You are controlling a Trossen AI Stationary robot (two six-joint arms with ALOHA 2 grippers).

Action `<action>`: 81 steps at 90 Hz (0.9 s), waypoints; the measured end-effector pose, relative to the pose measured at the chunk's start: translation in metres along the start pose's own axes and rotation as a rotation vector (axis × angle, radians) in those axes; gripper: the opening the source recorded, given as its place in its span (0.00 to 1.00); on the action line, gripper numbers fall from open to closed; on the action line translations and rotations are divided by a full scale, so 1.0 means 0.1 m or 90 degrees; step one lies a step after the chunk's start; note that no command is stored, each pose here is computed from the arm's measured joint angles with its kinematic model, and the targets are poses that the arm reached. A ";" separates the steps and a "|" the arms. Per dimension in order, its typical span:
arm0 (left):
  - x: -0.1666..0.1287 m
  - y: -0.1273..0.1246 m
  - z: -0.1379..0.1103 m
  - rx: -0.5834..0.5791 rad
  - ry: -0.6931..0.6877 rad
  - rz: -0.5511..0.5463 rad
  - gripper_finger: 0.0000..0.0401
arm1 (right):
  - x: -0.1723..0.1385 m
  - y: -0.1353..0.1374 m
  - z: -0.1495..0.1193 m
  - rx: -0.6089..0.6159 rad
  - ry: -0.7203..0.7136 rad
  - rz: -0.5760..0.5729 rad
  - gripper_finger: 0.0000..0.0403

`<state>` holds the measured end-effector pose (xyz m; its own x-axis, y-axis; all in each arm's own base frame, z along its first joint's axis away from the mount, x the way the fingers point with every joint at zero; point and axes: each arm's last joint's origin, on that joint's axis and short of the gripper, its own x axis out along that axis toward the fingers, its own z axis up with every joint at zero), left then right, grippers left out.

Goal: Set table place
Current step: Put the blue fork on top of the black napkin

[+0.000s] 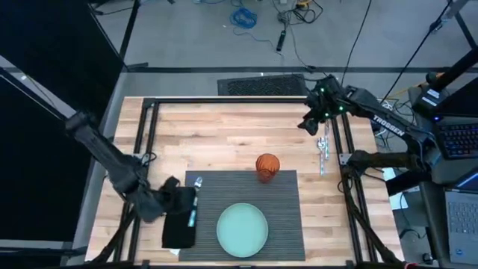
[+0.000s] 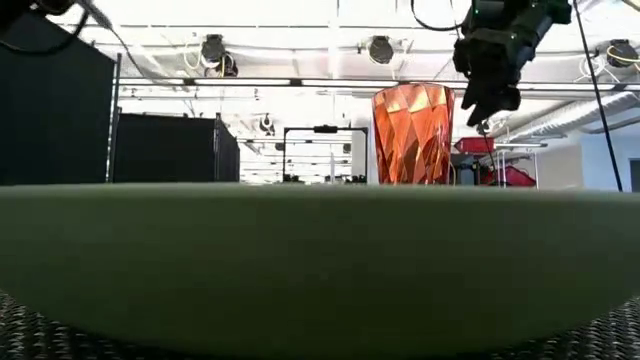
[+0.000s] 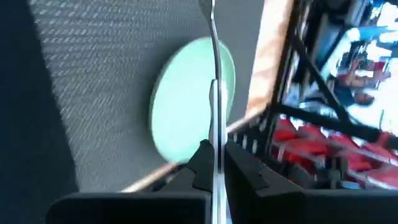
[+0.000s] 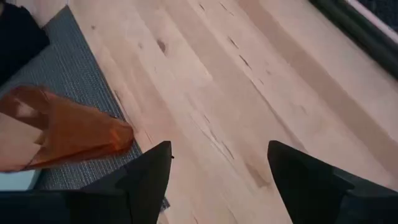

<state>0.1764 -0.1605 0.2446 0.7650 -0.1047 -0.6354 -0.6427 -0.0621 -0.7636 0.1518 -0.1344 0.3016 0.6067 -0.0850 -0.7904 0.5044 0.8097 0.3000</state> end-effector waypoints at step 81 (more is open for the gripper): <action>0.22 0.76 -0.33 0.213 -0.014 0.224 0.00 | 0.16 0.95 0.07 0.150 -0.043 0.200 0.63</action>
<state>0.1430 -0.2000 0.1759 0.5061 -0.0415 -0.8615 -0.8173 0.2960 -0.4944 0.2135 -0.0625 0.3215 0.7894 0.1012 -0.6055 0.4098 0.6476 0.6424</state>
